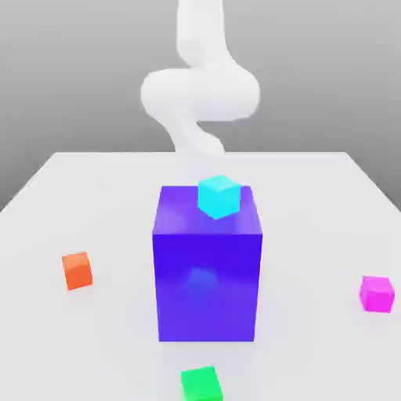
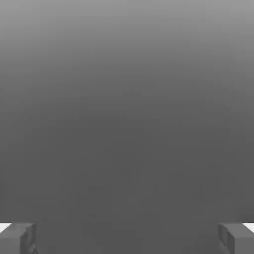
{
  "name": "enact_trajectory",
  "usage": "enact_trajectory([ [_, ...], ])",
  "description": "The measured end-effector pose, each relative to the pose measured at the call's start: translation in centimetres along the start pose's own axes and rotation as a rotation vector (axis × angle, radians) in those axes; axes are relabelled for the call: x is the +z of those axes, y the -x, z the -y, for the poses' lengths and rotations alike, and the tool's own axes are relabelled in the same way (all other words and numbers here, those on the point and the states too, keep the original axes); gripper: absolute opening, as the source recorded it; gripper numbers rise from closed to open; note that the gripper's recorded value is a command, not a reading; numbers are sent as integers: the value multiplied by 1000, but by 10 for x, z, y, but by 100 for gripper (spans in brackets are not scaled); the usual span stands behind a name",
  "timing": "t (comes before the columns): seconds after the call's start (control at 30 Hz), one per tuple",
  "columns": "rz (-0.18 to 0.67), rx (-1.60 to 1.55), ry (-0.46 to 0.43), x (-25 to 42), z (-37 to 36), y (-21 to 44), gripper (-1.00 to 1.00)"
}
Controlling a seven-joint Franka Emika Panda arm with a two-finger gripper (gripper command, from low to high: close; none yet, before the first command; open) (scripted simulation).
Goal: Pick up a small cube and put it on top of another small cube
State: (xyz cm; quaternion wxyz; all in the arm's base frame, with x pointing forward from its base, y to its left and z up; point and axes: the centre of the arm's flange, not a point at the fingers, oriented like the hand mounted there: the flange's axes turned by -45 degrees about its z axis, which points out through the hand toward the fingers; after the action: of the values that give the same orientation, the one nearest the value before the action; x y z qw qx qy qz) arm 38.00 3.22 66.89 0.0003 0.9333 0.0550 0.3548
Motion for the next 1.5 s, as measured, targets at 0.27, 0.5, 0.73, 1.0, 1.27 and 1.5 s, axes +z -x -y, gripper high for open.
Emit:
enact_trajectory([
  [0.27, 217, -400, -151, 155, 122, 50, 0],
  [0.5, 382, -764, -296, 248, 231, 153, 0],
  [0.73, 530, -1148, -461, 294, 318, 302, 0],
  [1.0, 584, -1263, -516, 350, 335, 396, -100],
  [1.27, 585, -1263, -516, 345, 335, 392, -100],
  [1.5, 619, -1105, -451, 336, 286, 315, -100],
])
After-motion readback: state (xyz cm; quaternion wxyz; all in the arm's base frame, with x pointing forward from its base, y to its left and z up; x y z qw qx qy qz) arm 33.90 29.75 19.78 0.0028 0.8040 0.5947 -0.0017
